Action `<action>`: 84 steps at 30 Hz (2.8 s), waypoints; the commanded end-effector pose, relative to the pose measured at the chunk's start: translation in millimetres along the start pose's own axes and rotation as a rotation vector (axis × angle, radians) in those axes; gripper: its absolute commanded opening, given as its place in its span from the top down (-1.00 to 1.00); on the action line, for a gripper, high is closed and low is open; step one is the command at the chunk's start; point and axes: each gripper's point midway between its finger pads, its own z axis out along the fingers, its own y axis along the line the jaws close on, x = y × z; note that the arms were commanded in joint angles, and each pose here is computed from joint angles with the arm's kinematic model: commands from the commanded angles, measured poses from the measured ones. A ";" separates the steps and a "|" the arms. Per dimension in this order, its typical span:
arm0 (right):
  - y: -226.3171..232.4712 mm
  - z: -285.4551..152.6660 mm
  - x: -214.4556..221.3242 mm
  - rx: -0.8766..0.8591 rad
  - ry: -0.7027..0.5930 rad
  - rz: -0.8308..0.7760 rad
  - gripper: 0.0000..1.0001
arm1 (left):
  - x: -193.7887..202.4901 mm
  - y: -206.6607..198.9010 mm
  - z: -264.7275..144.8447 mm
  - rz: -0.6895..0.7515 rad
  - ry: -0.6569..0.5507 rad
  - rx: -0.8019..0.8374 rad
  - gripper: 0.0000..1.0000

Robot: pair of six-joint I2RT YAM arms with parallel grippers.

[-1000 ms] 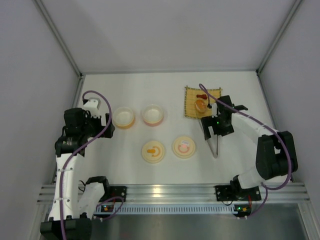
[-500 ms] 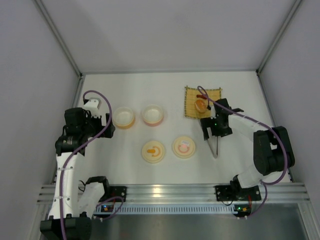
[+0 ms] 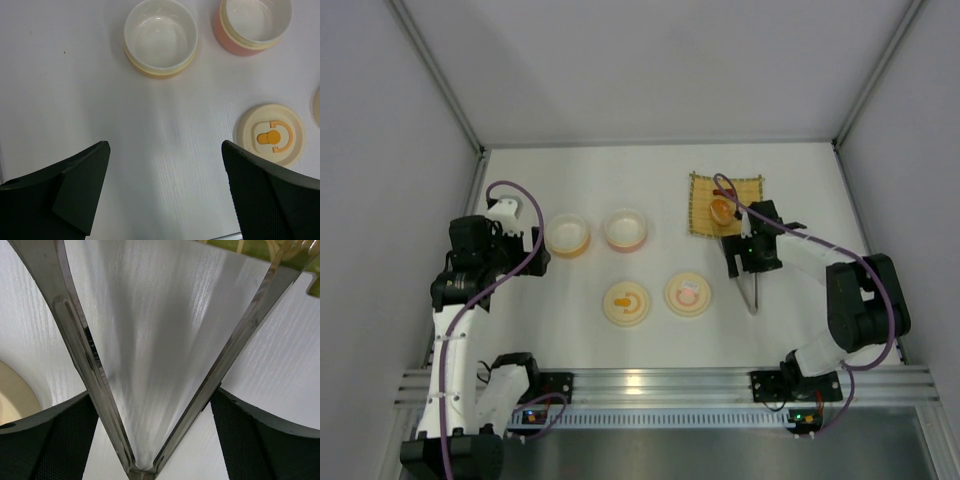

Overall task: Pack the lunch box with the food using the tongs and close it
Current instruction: Pick up the clamp at the center of the board, then pick up the fake food from the plate.

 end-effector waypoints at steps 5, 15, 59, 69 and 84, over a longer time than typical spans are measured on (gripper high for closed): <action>17.9 3.7 -9.8 -0.066 -0.067 -0.036 -0.44 | -7.2 -0.6 3.8 -0.006 -0.031 0.009 -0.97; 24.1 -38.4 -29.4 -0.098 -0.174 -0.058 -0.03 | -6.5 -1.2 4.4 -0.006 -0.028 0.012 -0.97; 31.3 -144.7 -81.5 -0.141 -0.429 -0.323 0.09 | -11.1 -3.0 -1.7 0.004 -0.052 0.015 -0.97; 18.8 -118.4 -100.4 -0.157 -0.357 -0.225 0.11 | -12.0 -5.7 -3.7 0.007 -0.059 0.026 -0.97; 1.9 -88.8 -123.3 -0.165 -0.302 -0.150 0.16 | -11.4 -5.8 -3.4 0.012 -0.057 0.028 -0.97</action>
